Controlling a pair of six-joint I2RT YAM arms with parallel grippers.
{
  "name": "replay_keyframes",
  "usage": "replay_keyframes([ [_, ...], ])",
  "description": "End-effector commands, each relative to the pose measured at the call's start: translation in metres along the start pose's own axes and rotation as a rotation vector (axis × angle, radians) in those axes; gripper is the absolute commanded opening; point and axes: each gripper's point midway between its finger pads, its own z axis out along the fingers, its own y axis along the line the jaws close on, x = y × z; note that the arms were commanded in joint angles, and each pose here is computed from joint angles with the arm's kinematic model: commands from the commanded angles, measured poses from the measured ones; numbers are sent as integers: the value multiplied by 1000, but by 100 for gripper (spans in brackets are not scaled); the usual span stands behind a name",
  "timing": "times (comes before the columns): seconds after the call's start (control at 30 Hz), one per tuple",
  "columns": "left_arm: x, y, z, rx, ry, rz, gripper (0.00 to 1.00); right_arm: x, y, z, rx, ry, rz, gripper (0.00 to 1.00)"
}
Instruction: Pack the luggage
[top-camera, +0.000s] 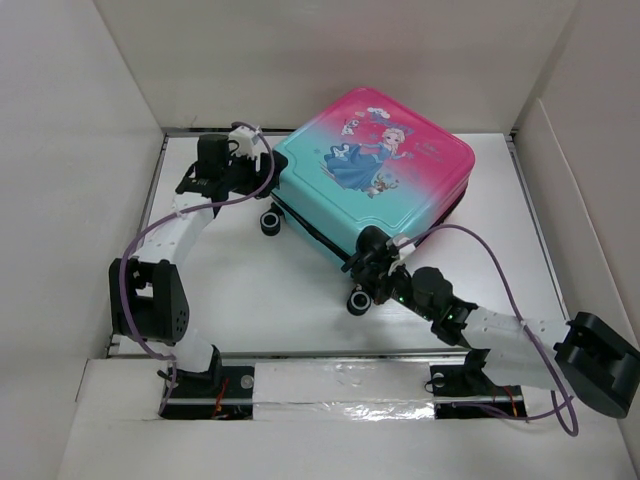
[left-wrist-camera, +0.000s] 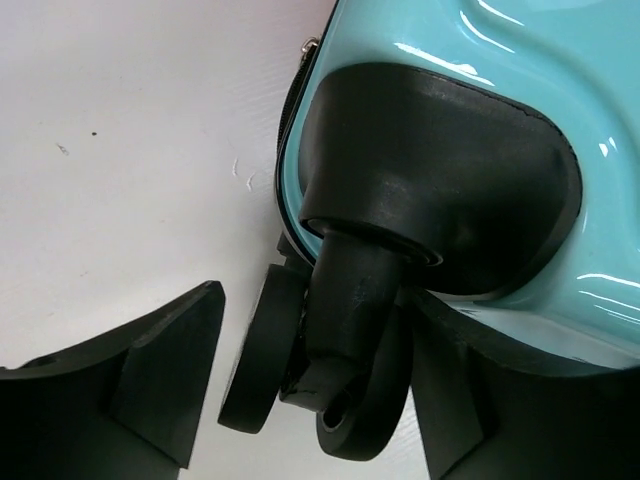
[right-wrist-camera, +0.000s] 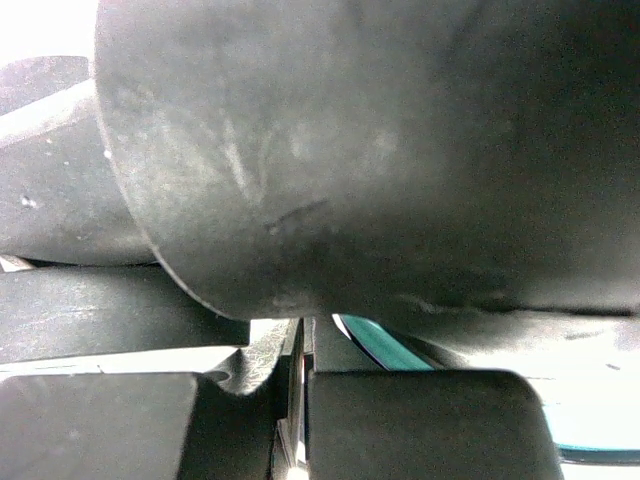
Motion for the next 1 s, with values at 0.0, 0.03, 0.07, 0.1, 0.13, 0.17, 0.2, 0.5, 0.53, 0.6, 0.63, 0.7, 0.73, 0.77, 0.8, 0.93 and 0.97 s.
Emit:
replay_keyframes([
  [0.0,-10,-9,-2,40,-36,22,64,-56,25,4,-104,-191,26,0],
  [0.03,-11,-10,-3,46,-37,23,61,-56,25,4,-103,-191,26,0],
  [0.07,-10,-11,-2,49,-35,22,57,-56,25,4,-101,-192,26,0],
  [0.1,-10,-11,-2,52,-33,23,48,-56,25,4,-101,-192,26,0],
  [0.13,-11,-12,-3,57,-36,23,40,-56,24,4,-99,-191,26,0],
  [0.17,-12,-12,-3,57,-39,22,24,-56,24,4,-99,-191,26,0],
  [0.2,-11,-12,-3,57,-39,16,0,-56,24,4,-99,-191,26,0],
  [0.5,26,-66,-7,186,-110,-145,0,-107,-20,-15,8,-281,15,0],
  [0.53,32,-75,-5,177,-105,-144,0,-106,-29,-19,40,-249,16,0],
  [0.6,35,-123,-10,244,-85,-98,0,-135,-49,-34,97,-303,-8,0],
  [0.63,39,-138,-12,265,-81,-93,0,-150,-53,-38,114,-301,-14,0],
  [0.7,32,-168,-24,331,-128,-122,0,-170,-67,-48,139,-311,-35,0],
  [0.73,48,-192,-29,390,-115,-124,0,-180,-68,-51,135,-309,-44,0],
  [0.77,41,-207,-40,437,-154,-159,0,-186,-72,-54,150,-317,-53,0],
  [0.8,43,-220,-46,480,-162,-179,0,-189,-82,-56,182,-323,-52,0],
  [0.93,62,-267,-81,756,-175,-349,0,-178,-92,-49,189,-350,-43,0],
  [0.97,51,-279,-90,831,-202,-414,0,-155,-99,-43,211,-358,1,0],
])
